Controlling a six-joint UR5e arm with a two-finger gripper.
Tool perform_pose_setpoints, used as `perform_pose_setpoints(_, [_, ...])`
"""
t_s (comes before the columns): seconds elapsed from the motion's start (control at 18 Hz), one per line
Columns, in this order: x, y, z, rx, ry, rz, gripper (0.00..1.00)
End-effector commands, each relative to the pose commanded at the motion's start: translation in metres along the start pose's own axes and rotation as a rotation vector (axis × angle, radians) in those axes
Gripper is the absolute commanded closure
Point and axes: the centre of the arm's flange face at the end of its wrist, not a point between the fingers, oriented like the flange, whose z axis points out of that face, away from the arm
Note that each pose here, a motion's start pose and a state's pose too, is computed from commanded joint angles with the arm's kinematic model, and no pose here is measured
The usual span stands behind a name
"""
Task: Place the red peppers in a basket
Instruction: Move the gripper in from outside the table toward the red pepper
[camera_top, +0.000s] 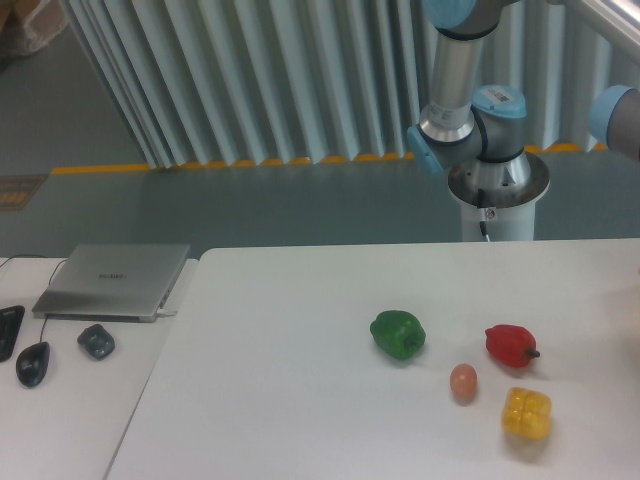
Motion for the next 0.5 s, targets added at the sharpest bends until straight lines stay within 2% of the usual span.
perform_pose_setpoints(0.17, [0.000, 0.000, 0.000, -0.003, 0.003, -0.009, 0.00])
perform_pose_setpoints(0.28, [0.001, -0.001, -0.003, -0.001, -0.003, -0.061, 0.00])
perform_pose_setpoints(0.5, [0.002, -0.012, 0.007, 0.017, 0.010, -0.054, 0.00])
